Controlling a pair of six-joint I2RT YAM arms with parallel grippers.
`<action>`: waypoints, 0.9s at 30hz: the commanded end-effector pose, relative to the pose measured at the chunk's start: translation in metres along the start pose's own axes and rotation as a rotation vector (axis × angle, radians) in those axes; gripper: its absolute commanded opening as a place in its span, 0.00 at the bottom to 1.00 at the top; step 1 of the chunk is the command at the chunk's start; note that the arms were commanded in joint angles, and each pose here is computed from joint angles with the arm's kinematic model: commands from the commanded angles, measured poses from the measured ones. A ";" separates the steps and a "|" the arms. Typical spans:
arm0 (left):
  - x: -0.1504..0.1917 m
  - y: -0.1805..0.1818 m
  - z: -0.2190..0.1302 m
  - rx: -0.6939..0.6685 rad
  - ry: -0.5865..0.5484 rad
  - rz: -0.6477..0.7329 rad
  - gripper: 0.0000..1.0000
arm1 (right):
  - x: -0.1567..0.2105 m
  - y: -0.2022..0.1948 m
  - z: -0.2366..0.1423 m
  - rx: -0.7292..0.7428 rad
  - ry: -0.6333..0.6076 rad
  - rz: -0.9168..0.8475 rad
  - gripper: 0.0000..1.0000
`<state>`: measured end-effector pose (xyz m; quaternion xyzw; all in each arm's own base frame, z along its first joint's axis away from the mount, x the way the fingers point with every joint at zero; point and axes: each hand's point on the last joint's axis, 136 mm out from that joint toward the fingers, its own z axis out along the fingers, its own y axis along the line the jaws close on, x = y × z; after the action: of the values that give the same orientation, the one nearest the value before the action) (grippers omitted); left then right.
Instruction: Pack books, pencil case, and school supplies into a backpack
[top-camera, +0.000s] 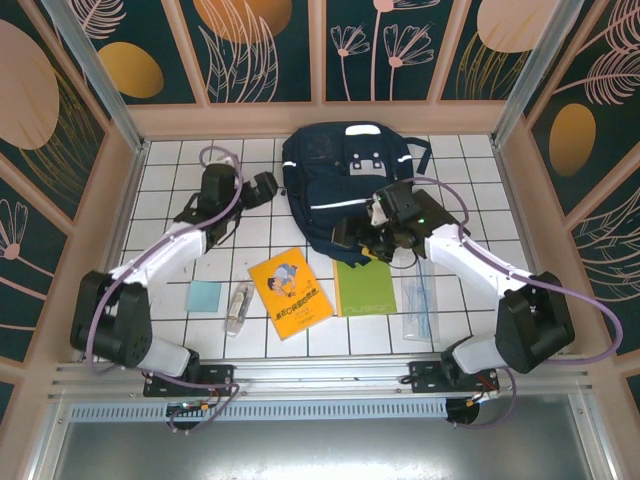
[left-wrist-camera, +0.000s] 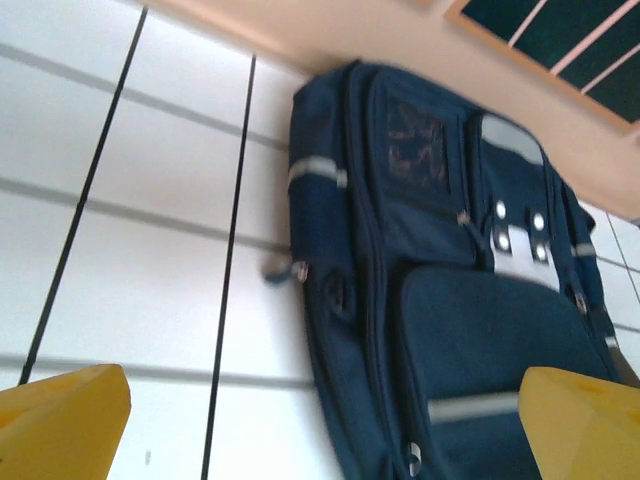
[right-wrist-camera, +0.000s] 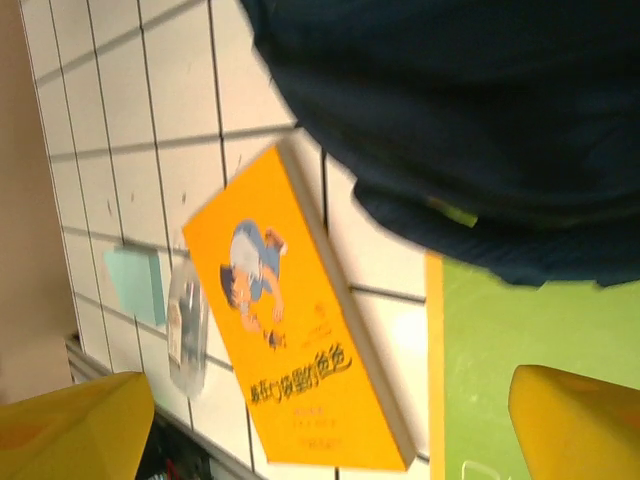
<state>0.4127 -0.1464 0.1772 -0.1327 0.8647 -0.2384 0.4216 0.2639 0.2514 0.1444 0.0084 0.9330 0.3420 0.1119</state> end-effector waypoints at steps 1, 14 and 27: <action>0.070 0.033 -0.010 -0.072 0.216 -0.100 0.99 | 0.019 0.013 0.002 0.001 0.057 -0.075 0.91; 0.152 0.050 -0.062 -0.010 0.358 -0.326 0.93 | 0.031 0.029 0.098 0.066 0.119 -0.336 0.69; 0.207 0.059 -0.046 -0.035 0.449 -0.371 0.88 | 0.063 0.015 0.139 0.131 0.183 -0.424 0.65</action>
<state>0.2605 -0.1731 0.0583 -0.2228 0.8930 -0.3368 0.1986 0.2317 0.3488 0.0419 -0.1932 0.9447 0.2512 0.0840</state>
